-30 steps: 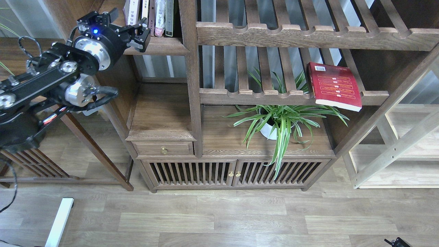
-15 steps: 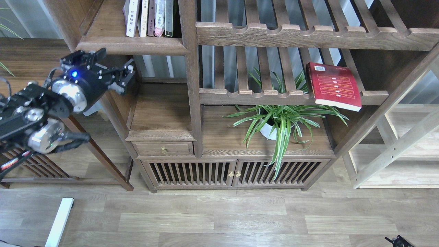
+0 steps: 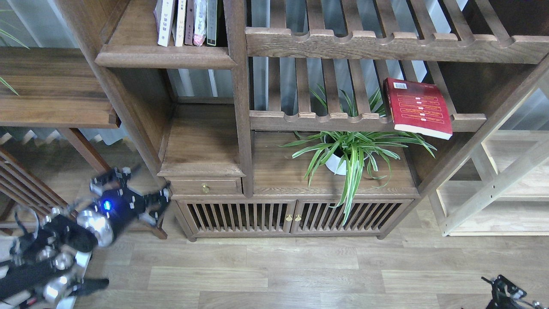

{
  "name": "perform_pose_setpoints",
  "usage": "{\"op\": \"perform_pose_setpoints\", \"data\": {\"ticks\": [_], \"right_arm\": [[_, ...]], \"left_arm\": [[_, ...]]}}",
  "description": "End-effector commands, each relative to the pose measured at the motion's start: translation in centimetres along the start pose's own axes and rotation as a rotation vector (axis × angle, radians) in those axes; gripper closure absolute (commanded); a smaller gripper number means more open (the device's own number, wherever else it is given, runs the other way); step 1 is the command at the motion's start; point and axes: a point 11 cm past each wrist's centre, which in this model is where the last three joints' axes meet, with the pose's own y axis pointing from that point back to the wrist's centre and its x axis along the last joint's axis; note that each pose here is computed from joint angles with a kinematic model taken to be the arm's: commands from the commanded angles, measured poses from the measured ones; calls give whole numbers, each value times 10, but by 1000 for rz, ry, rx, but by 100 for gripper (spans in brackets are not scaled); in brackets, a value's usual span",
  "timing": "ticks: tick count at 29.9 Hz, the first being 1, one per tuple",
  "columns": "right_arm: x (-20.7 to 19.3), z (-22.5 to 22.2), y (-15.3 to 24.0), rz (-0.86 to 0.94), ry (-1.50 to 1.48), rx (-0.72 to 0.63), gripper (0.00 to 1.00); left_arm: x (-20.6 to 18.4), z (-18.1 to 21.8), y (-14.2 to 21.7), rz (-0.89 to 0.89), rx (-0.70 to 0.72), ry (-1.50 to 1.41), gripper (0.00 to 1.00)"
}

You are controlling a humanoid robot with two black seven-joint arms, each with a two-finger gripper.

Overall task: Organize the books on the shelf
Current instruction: 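Open the left gripper and pull it back down from the shelf, then raise the right gripper toward the red book on the middle shelf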

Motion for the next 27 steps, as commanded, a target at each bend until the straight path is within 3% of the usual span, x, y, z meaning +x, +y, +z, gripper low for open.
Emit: {"op": "perform_pose_setpoints", "data": {"ticks": [1,9,18,27], "right_arm": [[23,-16,-6,32,13,42,0],[56,-80,-21,56,32,205,0],[98,-163,-32,149,-6,406,0],[113,-191,-30,155,182,507,0]], "left_arm": [[-10,-23,3,-5,36,8,27],[-32,-66,13,-17,118,30,27],[-40,-69,9,-21,119,38,27],[-43,-71,6,-19,126,44,27]]}}
